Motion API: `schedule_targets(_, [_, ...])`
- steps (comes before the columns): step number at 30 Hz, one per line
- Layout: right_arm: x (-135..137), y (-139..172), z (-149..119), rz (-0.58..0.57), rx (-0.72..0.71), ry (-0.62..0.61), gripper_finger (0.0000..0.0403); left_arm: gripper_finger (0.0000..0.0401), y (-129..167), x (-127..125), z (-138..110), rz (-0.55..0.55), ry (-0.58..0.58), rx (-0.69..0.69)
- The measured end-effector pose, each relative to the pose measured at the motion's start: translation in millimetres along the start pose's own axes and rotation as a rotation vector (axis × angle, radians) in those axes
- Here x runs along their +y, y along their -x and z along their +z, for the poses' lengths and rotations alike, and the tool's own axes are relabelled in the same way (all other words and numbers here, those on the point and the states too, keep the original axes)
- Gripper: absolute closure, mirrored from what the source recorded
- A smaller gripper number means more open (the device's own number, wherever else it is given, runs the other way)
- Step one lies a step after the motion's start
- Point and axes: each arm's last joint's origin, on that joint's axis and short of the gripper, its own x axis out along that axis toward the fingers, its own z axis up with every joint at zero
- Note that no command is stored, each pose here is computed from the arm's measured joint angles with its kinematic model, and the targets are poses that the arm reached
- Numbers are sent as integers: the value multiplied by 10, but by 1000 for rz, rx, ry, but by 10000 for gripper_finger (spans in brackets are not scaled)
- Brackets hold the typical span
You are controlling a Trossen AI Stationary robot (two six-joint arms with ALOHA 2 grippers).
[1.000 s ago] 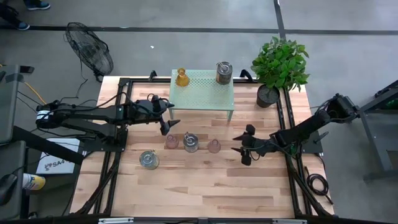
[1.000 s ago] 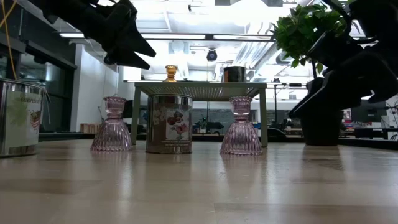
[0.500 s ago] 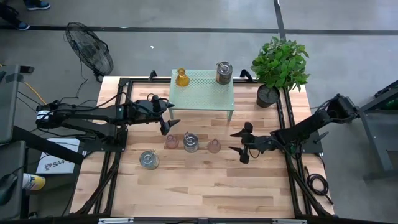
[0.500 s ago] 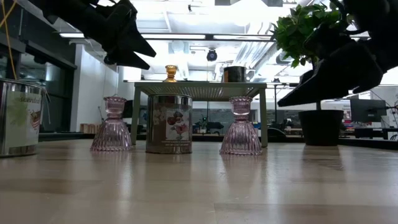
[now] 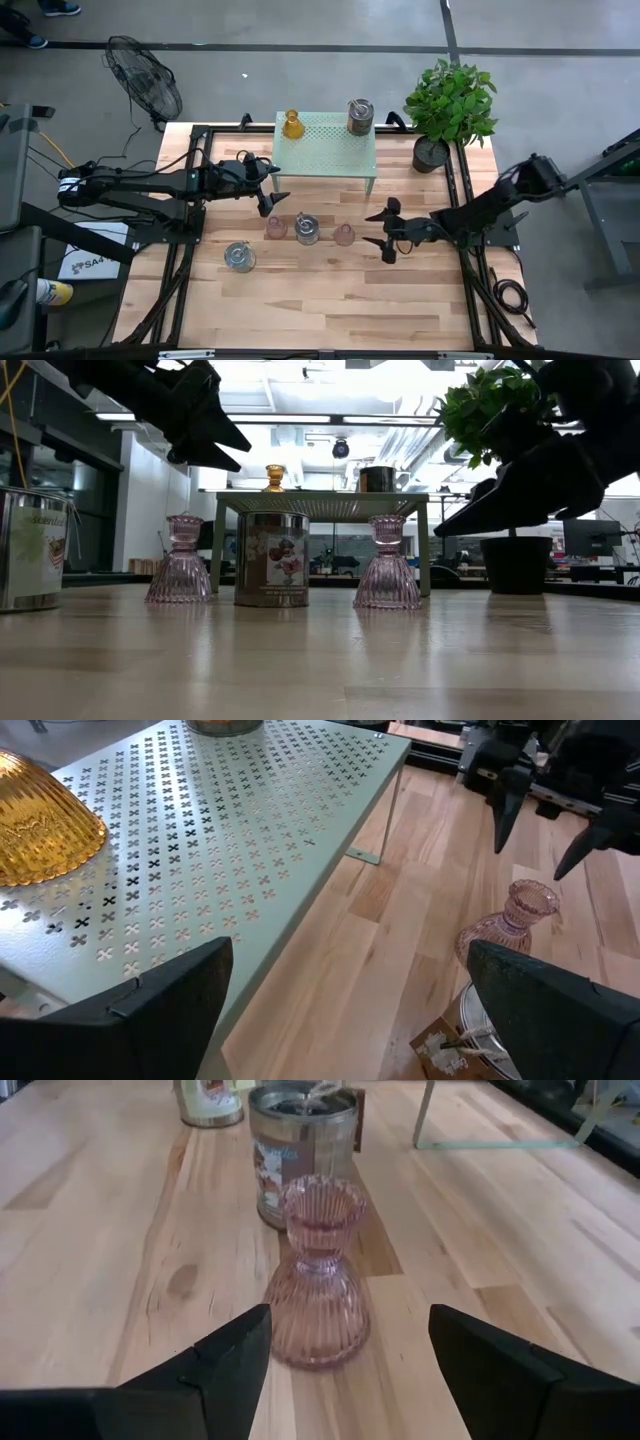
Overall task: Pick & Place candle stick holders
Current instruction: Put the right purple candle holder on the shelf
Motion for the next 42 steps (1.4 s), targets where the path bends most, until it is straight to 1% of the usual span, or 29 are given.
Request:
schedule_targets(4, [6,-39,-27,-4,-5,-2,137,5,0,0,0,0,0,0])
schedule_targets(10, [-45,-105,-83,-42,16,-43,137,5,0,1,-1,3,0,1])
schedule_targets(19, [-90,-151,-102,-53,17,-41,136,5,0,4,-6,10,5,6])
schedule_targets(27, [-116,-166,-71,-21,-3,-50,135,5,0,7,-4,23,6,2])
schedule_targets(36, [-113,-166,-41,-18,-32,-26,136,5,0,8,-3,26,7,1])
schedule_targets(42, [-93,-209,-81,12,-34,-39,136,5,0,9,-5,27,6,3])
